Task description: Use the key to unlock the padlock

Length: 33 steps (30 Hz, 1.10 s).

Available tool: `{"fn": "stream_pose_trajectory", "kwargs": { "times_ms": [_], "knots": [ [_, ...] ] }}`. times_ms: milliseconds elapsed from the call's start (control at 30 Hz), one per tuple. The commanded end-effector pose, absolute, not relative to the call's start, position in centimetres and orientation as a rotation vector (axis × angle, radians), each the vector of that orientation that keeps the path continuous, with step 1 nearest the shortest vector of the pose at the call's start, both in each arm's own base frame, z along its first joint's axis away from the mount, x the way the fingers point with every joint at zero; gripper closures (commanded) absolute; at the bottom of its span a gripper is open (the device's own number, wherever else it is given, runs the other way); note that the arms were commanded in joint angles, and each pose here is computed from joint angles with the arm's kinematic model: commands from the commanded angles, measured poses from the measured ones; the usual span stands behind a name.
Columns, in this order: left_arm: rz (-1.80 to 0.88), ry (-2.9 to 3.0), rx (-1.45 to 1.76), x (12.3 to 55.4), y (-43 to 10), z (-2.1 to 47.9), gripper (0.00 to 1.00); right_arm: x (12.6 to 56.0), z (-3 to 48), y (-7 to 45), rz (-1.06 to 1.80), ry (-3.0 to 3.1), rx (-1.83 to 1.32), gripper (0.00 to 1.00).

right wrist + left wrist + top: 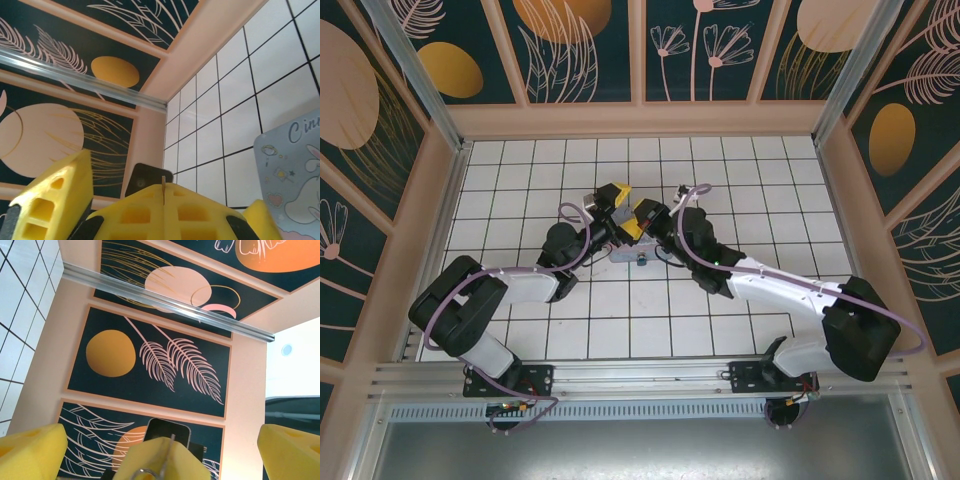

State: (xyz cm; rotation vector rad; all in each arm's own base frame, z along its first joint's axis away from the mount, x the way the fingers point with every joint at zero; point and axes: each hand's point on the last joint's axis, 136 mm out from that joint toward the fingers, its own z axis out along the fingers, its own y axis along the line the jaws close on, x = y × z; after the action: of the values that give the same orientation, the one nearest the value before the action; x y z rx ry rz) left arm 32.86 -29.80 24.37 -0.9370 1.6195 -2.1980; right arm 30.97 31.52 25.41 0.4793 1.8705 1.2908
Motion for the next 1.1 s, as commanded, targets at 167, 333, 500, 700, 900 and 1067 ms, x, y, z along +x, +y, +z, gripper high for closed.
{"fn": "stream_pose_trajectory", "kwargs": {
  "times_ms": [167,333,500,700,900,1067],
  "knots": [
    [-2.226,1.559,-0.899,32.6,-29.6,25.8,0.03,31.0,25.9,29.8,1.275,1.821,0.556,1.00],
    [-2.205,1.571,-0.900,32.5,-29.4,25.7,0.03,31.1,25.4,29.5,1.255,1.828,0.581,1.00],
    [-2.197,1.573,-0.903,32.4,-29.3,25.6,0.03,31.2,24.4,29.0,1.232,1.842,0.620,1.00],
    [-2.190,1.573,-0.902,32.4,-29.2,25.6,0.08,31.1,24.1,28.4,1.220,1.839,0.644,1.00],
    [-2.175,1.586,-0.907,32.4,-29.2,25.3,0.12,31.1,24.0,28.2,1.219,1.835,0.649,1.00],
    [-2.151,1.602,-0.922,32.4,-29.0,24.6,0.19,31.0,24.3,28.3,1.227,1.828,0.640,1.00]
  ]
}}
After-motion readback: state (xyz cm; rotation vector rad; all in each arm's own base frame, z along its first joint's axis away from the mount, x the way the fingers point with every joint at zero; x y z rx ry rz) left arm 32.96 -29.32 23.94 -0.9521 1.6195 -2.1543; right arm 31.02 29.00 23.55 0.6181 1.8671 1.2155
